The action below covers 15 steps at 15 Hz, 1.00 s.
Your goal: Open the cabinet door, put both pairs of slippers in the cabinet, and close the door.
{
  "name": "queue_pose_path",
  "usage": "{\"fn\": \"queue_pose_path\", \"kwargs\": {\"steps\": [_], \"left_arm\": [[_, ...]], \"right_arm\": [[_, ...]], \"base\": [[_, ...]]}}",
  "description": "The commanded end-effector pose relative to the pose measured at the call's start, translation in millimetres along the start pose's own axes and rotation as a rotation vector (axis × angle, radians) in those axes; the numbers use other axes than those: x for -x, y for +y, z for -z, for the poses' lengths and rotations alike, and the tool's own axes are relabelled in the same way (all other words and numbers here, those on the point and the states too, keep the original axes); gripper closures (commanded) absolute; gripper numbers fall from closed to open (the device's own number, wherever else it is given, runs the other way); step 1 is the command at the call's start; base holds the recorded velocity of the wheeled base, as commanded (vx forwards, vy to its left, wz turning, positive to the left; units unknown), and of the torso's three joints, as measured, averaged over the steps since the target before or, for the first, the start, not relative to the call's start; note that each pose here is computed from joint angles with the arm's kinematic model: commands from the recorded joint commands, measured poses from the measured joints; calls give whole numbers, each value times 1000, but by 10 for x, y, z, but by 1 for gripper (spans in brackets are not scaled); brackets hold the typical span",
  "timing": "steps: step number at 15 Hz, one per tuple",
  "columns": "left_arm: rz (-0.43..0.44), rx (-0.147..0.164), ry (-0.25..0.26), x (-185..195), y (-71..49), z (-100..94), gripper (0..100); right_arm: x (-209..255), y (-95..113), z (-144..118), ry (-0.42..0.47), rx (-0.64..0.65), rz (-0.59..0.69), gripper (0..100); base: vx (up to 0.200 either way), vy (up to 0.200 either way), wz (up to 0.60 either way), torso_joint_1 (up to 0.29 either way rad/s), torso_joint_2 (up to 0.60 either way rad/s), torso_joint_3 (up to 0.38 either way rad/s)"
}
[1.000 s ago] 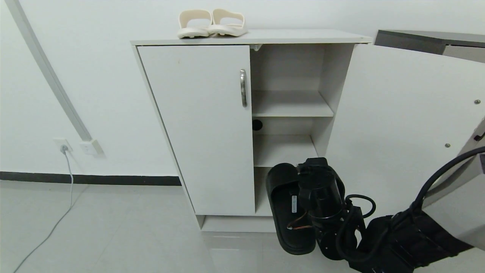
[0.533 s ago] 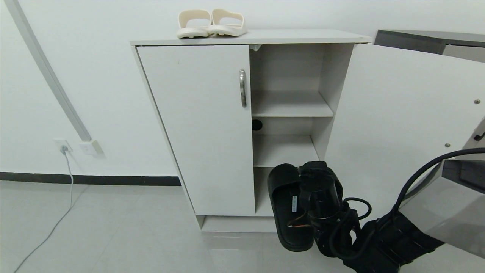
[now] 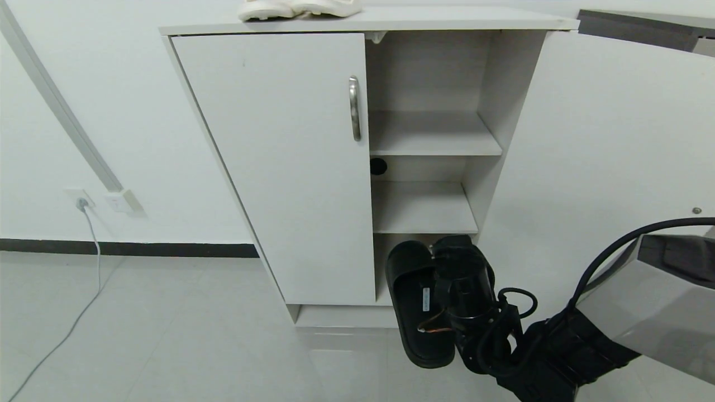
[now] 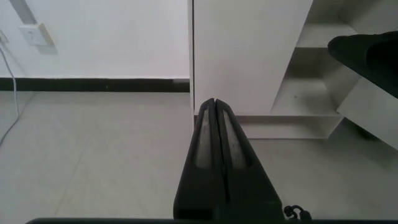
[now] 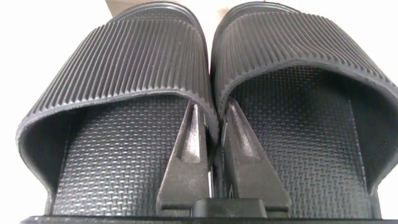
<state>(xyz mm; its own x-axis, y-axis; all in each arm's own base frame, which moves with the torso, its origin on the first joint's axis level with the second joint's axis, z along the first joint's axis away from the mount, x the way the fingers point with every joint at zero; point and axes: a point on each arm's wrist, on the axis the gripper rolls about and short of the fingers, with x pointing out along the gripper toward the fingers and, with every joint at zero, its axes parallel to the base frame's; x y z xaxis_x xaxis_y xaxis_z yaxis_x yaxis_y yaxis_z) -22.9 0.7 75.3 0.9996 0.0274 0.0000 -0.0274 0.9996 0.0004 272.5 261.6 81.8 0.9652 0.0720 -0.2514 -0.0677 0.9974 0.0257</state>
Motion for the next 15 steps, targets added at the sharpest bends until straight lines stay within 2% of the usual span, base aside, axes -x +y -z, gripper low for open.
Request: {"fn": "queue_pose_path", "kwargs": {"steps": [1,8,11,13,15], "left_arm": [[-2,0,2,-1,0,-1,100],[-2,2,2,-1,0,-1,100],[-2,2,2,-1,0,-1,100],[-2,2,2,-1,0,-1,100],[-2,2,2,-1,0,-1,100]], "right_arm": [[-44,5,17,2,-1,3,100],[-51,5,-36,-11,-20,-13,100],[38,1,-146,-70,-30,-29,100],[86,-23,-215,-145,-33,-42,100],[88,-30,-195,-172,-20,-44,100]], "base": [[0,0,0,2,2,-193],[0,0,0,1,1,-200],[0,0,0,2,2,-107],[0,0,0,0,0,0],[0,0,0,0,0,0]]}}
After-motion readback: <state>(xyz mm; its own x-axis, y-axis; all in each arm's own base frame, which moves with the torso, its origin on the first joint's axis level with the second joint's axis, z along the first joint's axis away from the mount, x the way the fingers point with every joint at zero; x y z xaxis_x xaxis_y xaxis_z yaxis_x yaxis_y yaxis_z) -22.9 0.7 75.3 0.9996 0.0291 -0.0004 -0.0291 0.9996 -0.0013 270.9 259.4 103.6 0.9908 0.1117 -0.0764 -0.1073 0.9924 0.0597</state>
